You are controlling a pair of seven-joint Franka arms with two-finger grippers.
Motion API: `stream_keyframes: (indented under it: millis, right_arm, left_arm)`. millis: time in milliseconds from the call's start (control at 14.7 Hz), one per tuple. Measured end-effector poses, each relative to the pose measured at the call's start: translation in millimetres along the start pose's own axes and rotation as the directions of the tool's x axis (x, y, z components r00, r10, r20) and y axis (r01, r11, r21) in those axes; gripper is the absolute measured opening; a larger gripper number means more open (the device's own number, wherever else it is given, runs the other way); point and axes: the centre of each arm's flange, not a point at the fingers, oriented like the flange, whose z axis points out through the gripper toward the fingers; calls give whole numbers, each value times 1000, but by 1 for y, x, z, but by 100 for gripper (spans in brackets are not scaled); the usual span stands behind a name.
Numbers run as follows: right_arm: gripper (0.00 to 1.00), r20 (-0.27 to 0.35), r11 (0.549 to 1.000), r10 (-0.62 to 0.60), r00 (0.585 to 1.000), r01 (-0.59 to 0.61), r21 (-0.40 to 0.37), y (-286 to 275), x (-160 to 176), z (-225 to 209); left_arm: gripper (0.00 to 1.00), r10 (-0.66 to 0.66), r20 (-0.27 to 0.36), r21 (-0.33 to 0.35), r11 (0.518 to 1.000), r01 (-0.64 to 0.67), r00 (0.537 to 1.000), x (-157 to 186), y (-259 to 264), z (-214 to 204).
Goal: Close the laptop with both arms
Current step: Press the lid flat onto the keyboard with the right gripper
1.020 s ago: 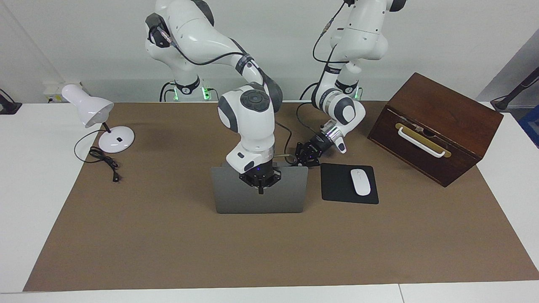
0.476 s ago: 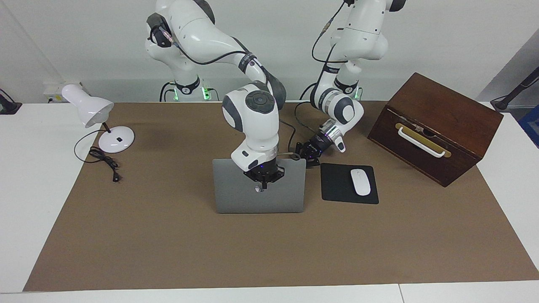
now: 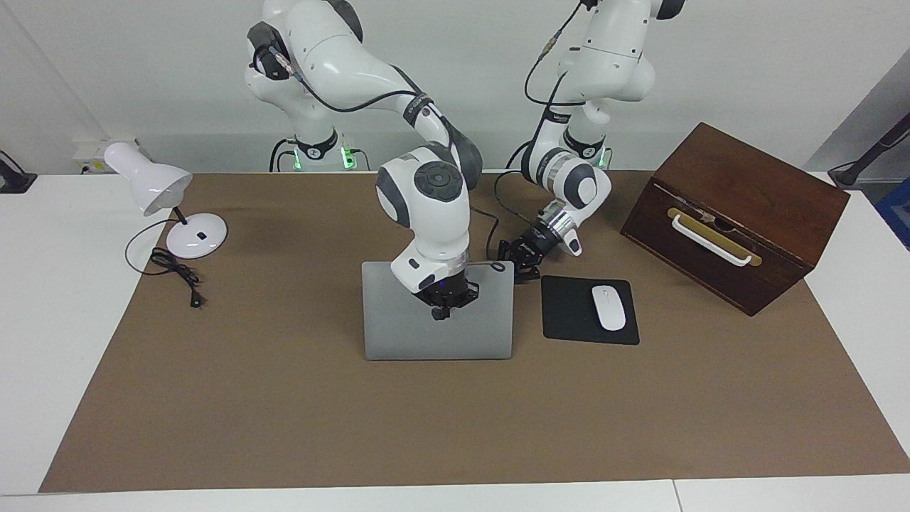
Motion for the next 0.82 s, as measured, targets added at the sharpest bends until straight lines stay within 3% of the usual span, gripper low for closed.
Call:
stream_keyframes:
  millis: [816]
  right_arm:
    - [1, 37, 999, 31, 999, -33, 37, 3, -10, 31]
  left_arm:
    - [1, -35, 6, -23, 999, 35, 999, 1, -3, 0]
